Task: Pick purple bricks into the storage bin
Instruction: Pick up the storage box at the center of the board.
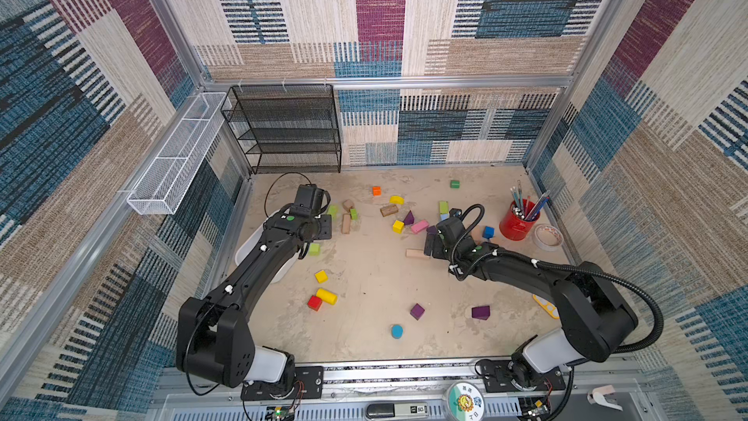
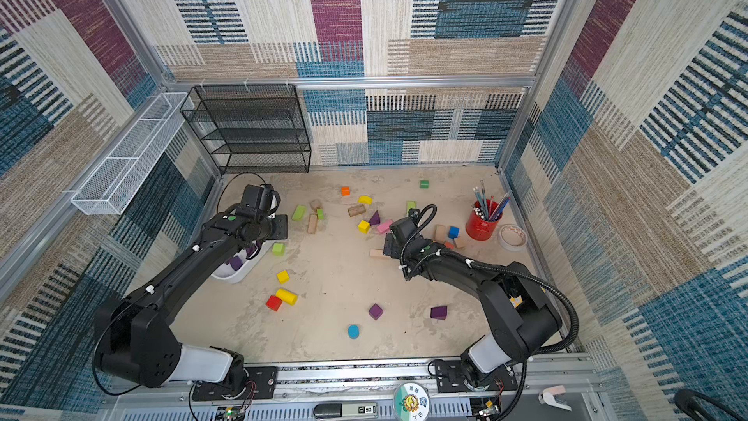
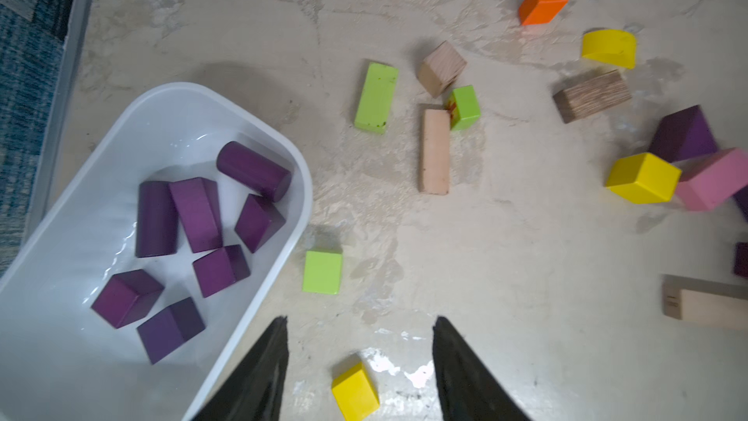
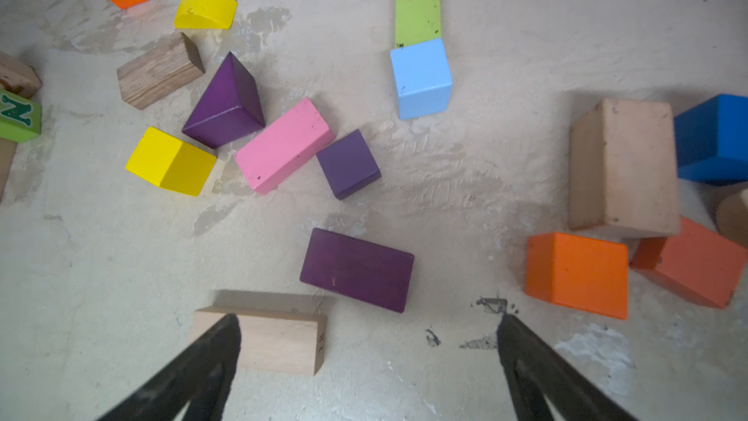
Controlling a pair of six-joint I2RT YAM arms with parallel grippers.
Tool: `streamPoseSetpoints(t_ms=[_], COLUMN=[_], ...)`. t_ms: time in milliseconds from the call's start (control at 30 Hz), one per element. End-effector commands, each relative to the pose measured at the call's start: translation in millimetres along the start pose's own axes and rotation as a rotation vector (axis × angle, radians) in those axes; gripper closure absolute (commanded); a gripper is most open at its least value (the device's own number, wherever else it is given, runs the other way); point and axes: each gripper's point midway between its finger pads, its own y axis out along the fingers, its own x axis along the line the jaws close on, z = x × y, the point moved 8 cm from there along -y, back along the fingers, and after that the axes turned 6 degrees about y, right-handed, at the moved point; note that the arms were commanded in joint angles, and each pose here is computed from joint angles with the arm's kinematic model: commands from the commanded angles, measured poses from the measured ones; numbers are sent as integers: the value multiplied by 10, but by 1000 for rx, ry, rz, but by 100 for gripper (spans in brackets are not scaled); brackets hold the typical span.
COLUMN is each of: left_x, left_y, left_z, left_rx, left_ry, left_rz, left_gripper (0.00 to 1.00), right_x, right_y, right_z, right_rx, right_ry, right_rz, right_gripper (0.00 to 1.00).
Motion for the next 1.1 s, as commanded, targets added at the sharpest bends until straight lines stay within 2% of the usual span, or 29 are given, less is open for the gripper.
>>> streamPoseSetpoints(t_ms=[0,233,533,867,1067], left_x=[122,222,338,561,528], left_y=[84,335,440,526,687], left_z=[61,126,249,307,400], left_rx=[29,183,277,357,420], left_ry=[99,193,229,187,185], left_rz=[-57,-35,55,-28,31], left_gripper=[40,41,42,44,50], right_x=[86,165,283,407,413], right_y=[12,-33,-76,-72,-80], right_z=[-32,-16,26,-11,-3], right_rx=[-28,-40,-18,29,29], right_ry=[-26,-83,-122,-152,-147], right_rz=[-75,-193,-341,-395,-409], right_gripper=[1,1,1,0,1])
